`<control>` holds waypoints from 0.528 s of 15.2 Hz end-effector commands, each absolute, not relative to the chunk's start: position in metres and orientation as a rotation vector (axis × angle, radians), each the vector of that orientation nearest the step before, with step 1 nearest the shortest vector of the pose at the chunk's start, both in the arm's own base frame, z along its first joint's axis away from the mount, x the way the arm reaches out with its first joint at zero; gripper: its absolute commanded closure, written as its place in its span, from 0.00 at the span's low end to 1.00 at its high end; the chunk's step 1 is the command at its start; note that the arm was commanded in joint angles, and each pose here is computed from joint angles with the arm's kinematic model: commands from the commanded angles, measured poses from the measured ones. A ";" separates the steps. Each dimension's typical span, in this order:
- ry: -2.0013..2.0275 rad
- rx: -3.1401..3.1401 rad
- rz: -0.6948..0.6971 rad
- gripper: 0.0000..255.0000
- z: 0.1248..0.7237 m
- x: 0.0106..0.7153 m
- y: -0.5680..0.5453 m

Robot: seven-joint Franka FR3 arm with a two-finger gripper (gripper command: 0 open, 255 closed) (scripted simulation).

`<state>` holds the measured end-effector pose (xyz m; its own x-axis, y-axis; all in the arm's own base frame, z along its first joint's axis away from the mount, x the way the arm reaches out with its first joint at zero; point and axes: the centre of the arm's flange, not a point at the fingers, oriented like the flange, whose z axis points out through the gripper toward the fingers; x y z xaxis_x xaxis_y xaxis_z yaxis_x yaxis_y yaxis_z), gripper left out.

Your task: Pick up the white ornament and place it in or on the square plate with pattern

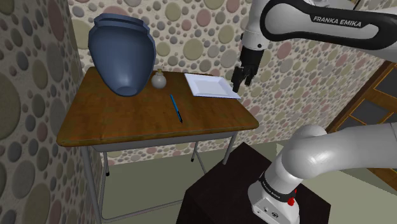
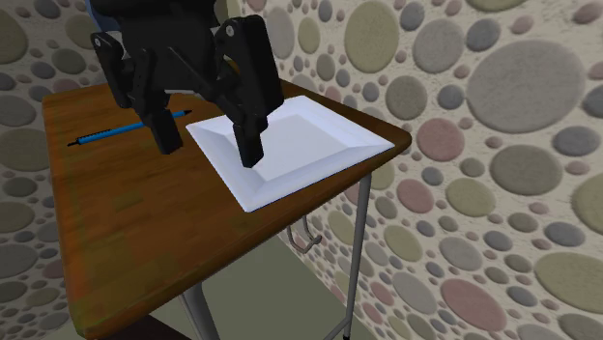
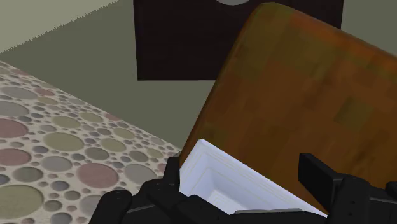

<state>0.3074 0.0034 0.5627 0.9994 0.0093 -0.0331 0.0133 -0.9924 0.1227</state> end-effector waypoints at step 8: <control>0.449 2.968 -0.036 0.00 0.567 0.389 0.039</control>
